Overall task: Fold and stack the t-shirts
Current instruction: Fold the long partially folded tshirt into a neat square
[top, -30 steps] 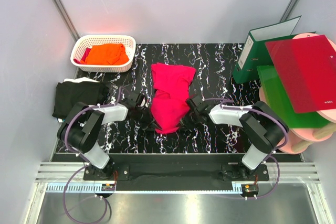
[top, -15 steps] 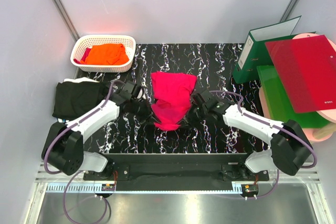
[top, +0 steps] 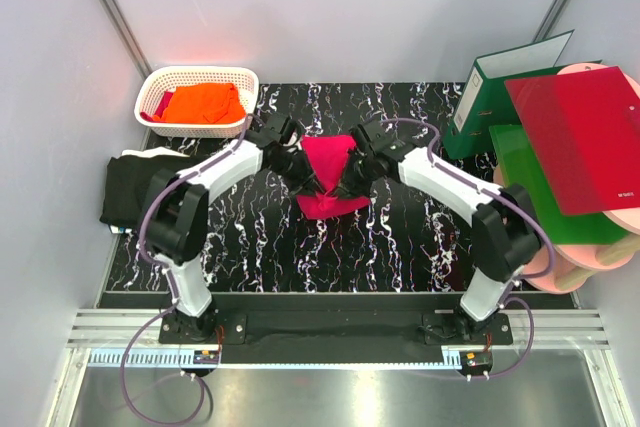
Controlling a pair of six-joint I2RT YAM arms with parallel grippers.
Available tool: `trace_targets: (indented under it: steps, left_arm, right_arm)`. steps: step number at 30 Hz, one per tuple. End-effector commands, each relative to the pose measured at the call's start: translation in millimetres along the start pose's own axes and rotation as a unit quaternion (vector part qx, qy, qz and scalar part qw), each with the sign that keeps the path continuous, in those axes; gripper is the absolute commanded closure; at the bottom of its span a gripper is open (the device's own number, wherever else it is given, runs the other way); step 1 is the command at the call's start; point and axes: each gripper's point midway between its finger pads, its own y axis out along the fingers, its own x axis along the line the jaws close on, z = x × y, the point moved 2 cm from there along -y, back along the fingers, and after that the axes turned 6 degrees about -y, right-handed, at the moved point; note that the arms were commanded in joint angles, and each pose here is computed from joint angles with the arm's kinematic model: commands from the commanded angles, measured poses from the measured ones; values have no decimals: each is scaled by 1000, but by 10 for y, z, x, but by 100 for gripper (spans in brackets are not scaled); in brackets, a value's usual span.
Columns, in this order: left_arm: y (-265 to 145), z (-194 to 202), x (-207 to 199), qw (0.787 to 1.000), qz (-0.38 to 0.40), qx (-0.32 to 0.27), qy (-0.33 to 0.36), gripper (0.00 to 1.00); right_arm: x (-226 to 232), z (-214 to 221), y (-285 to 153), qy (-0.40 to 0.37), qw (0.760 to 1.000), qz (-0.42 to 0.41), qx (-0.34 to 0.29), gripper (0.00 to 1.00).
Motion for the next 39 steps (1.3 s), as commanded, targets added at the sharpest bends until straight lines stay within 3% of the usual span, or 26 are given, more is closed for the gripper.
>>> trace_targets:
  steps: [1,9,15,16,17,18,19,20,30,39]
  left_arm:
    - [26,-204,-361,999,44,11,19,100]
    - [-188,-752,-640,996,89,-24,11,96]
    - [-259,-1112,-663,994,104,-43,-5,84]
    - [-253,-1162,-668,993,108,-45,-6,75]
    - [-256,-1211,-686,992,114,-46,-4,40]
    - [-245,-1288,-693,992,117,-46,-6,29]
    - [-261,-1334,-690,992,119,-50,-9,10]
    - [-268,-1368,-687,991,119,-53,-9,1]
    - [-676,-1388,-400,988,117,-97,3,1]
    - [-703,-1219,-115,991,100,-90,24,1]
  right_arm:
    - [-14,-534,-9,-26,999,-1,-35,99]
    - [-104,-1173,111,-24,999,3,-41,96]
    - [84,-1561,284,-36,998,-32,-43,95]
    - [101,-1605,314,-42,998,-36,-44,94]
    - [67,-1635,428,-40,998,-34,-37,95]
    - [167,-1726,396,-47,997,-50,-44,94]
    - [178,-1765,414,-49,996,-53,-43,94]
    - [114,-1809,523,-44,997,-47,-37,94]
    - [188,-2536,587,-12,992,-105,-76,93]
    - [54,-2800,830,1,985,-149,-86,91]
